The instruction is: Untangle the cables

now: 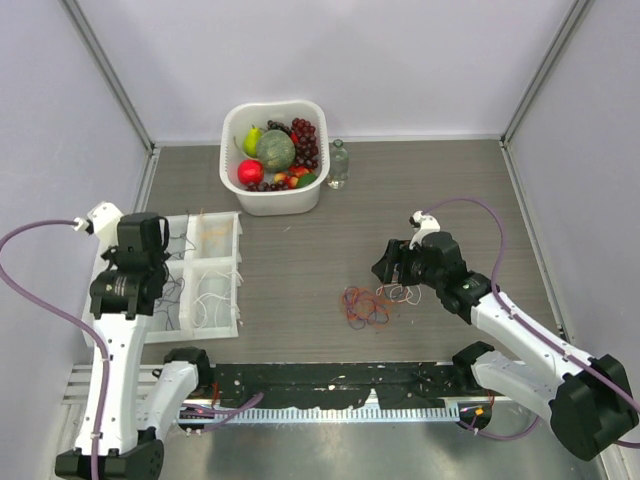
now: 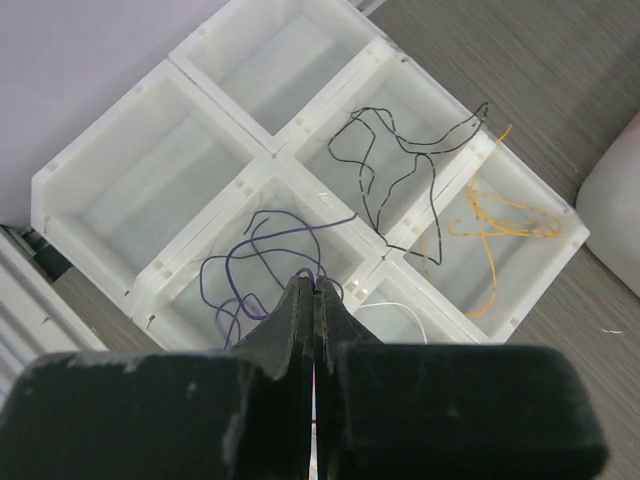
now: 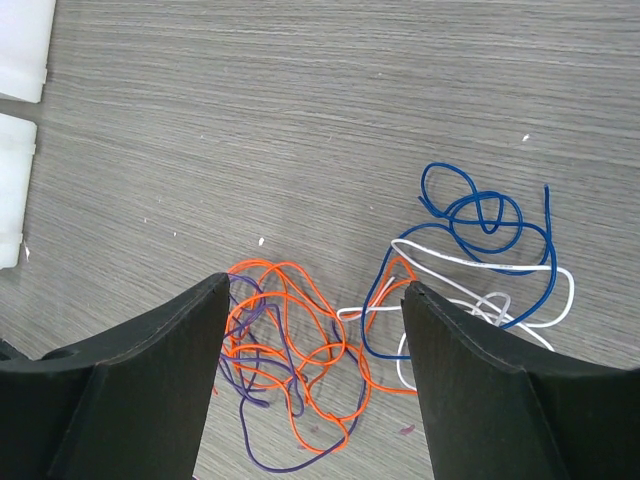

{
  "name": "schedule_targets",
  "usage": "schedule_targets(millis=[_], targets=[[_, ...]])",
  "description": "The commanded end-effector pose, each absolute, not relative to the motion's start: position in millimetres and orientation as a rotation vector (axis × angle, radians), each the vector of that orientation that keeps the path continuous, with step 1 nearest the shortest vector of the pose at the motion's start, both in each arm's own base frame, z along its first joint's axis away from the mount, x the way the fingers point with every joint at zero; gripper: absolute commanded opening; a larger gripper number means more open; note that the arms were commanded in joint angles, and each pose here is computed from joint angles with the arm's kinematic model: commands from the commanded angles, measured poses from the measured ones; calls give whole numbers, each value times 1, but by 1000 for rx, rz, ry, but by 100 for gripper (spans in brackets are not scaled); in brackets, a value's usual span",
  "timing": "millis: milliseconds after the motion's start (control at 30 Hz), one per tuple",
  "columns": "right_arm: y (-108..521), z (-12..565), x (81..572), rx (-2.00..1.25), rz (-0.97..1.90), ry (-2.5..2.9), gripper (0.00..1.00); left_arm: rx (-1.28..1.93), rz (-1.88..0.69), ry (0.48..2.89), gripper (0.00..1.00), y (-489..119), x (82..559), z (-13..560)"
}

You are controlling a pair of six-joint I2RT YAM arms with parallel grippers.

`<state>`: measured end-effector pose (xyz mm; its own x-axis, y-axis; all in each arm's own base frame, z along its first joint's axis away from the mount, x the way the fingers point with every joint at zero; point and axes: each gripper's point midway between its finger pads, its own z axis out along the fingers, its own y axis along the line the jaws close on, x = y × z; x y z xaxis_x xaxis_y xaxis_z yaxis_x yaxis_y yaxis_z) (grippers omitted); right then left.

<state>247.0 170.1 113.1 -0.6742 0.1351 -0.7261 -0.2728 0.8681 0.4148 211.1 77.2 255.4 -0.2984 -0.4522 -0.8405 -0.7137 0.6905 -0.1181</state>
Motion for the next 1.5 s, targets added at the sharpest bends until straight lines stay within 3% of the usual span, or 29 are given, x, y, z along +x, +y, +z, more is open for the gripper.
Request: schedule_targets(millis=[0,633,733,867,933,1067,1233,1367,1467], targets=[[171,123,250,-109,658,2171,75,-1012,404,1879,0,91,204,245],[171,124,249,-110,663,2167,75,-1370,437,1940,1,117,214,132],[172,123,249,-110,667,2170,75,-1379,458,1915,14,123,212,134],[172,123,249,-114,666,2169,74,-1361,446,1865,63,125,212,159],[172,123,250,-115,668,2168,74,-1308,356,1859,77,117,218,174],[174,120,250,-116,671,2180,74,-1103,-18,1871,81,70,241,211],[174,116,250,-109,670,2192,74,-749,-611,1929,80,-41,258,235],[176,105,245,-76,698,2232,72,-435,-796,1969,76,-124,246,236],[184,99,233,-50,777,2284,65,-194,-902,2019,74,-188,230,224]])
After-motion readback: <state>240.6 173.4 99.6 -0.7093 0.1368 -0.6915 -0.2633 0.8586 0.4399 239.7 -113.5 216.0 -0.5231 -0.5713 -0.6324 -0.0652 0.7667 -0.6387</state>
